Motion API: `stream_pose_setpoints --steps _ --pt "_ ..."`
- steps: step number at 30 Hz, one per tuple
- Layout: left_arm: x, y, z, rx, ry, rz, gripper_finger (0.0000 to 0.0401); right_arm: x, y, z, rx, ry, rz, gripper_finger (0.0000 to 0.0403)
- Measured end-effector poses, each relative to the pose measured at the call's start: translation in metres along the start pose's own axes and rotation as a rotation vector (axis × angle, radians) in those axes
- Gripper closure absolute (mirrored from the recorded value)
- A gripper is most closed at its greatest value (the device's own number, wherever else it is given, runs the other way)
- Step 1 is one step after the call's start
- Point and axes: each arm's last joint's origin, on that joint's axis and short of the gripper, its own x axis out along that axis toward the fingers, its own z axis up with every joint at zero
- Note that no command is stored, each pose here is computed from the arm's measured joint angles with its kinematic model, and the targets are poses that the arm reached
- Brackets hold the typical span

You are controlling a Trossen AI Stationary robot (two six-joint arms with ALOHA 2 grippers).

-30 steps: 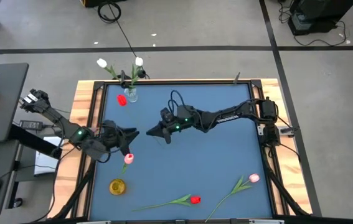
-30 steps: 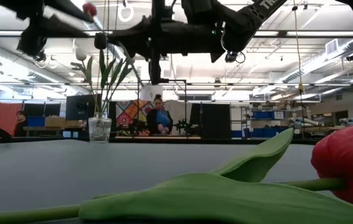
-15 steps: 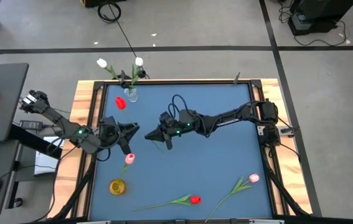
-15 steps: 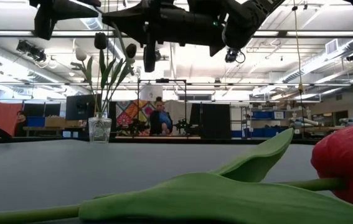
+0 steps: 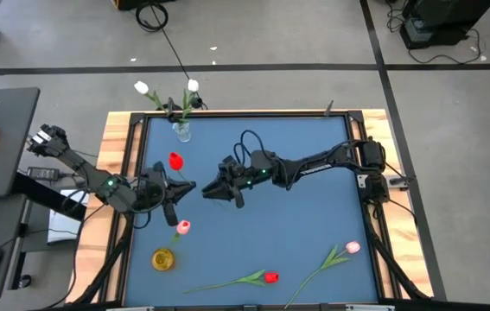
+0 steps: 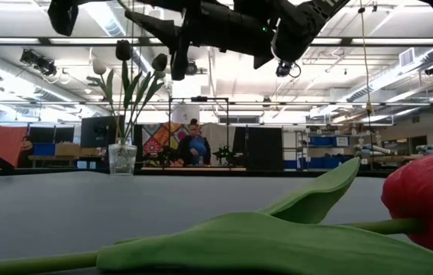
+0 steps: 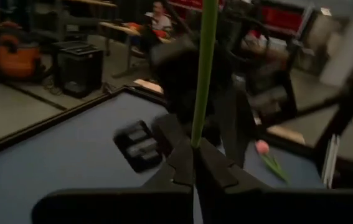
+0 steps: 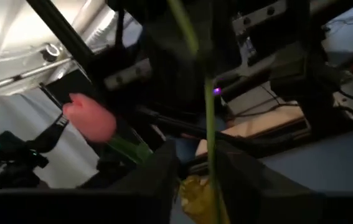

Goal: Sort flowers into vase by color
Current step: Put the top red tulip into the yellow vase

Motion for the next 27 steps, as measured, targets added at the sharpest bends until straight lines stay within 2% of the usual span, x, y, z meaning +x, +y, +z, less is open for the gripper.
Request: stream_pose_setpoints --steps 5,10,13,16,22,27 --pt "-0.001 0.0 -0.004 0.125 0.038 -0.032 0.0399 -0.001 0.003 0.016 -0.044 -0.105 0.022 0.0228" --pt "0.0 0.002 -0.008 0.098 0.083 -0.047 0.04 0.01 0.018 0.033 -0.201 -0.144 0.051 0.0218" --pt "0.002 0.004 -0.01 0.084 0.109 -0.051 0.04 0.022 0.029 0.038 -0.351 -0.077 0.026 0.0222" --pt "0.005 0.008 -0.012 0.059 0.135 -0.041 0.04 0.031 0.034 0.042 -0.423 0.029 -0.014 0.0225" --pt "0.007 0.01 -0.012 0.056 0.148 -0.036 0.0401 0.032 0.03 0.046 -0.435 0.062 -0.124 0.0243" --pt "0.007 0.009 -0.012 0.055 0.149 -0.04 0.0401 0.031 0.029 0.047 -0.399 0.058 -0.129 0.0257"
